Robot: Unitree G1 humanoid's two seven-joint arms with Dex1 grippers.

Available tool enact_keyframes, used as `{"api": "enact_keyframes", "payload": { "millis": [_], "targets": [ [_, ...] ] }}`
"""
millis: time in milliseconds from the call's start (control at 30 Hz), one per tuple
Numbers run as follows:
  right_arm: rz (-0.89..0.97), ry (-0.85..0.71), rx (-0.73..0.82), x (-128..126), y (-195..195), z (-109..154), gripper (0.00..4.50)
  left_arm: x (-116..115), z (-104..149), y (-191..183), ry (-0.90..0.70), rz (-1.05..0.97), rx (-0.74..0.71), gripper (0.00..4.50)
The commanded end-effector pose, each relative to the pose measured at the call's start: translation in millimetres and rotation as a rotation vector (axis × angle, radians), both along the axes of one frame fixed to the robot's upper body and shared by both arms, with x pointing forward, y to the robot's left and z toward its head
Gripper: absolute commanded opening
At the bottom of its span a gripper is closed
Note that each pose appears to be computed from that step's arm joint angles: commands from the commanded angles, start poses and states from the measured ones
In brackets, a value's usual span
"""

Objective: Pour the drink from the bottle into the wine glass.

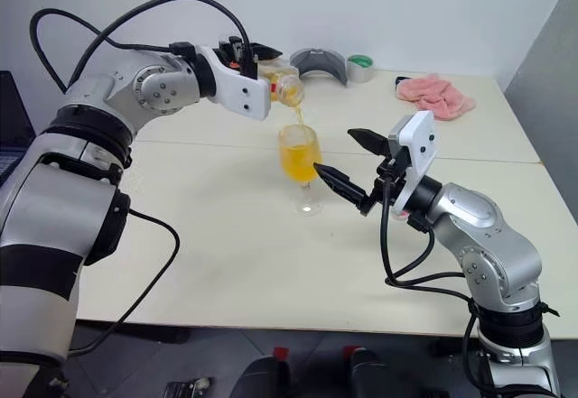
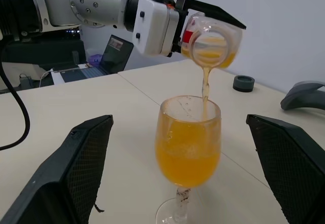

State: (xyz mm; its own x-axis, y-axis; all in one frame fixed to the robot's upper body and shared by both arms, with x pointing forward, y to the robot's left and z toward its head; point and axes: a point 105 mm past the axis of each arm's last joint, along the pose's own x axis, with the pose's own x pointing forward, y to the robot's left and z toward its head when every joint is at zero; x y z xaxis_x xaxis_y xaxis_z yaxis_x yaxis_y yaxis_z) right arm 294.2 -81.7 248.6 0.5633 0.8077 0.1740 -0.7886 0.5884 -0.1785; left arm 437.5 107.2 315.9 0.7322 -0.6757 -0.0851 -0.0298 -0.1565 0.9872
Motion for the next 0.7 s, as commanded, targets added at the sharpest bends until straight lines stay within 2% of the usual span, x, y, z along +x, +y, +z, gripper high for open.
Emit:
{"api": "enact_keyframes", "payload": {
  "millis": [33, 300, 467, 567, 700],
  "targets": [
    [0.006, -0.059, 0.009, -4, 1, 12, 4.5, -7, 20, -5, -0.017, -0.049, -0.08, 1.63],
    [0.015, -0.056, 0.004, -7, 2, 10, 4.5, -18, 38, -8, 0.068, -0.135, -0.254, 1.63],
    [0.024, -0.066, -0.016, -10, 1, 9, 4.5, -26, 68, -5, 0.131, -0.21, -0.52, 1.63],
    [0.06, -0.066, -0.028, -18, 3, 8, 4.5, -23, 83, 5, 0.193, -0.216, -0.736, 1.63],
    [0.132, -0.065, -0.06, -32, 3, 4, 4.5, -17, 80, 29, 0.246, -0.162, -0.956, 1.63]
  ]
}}
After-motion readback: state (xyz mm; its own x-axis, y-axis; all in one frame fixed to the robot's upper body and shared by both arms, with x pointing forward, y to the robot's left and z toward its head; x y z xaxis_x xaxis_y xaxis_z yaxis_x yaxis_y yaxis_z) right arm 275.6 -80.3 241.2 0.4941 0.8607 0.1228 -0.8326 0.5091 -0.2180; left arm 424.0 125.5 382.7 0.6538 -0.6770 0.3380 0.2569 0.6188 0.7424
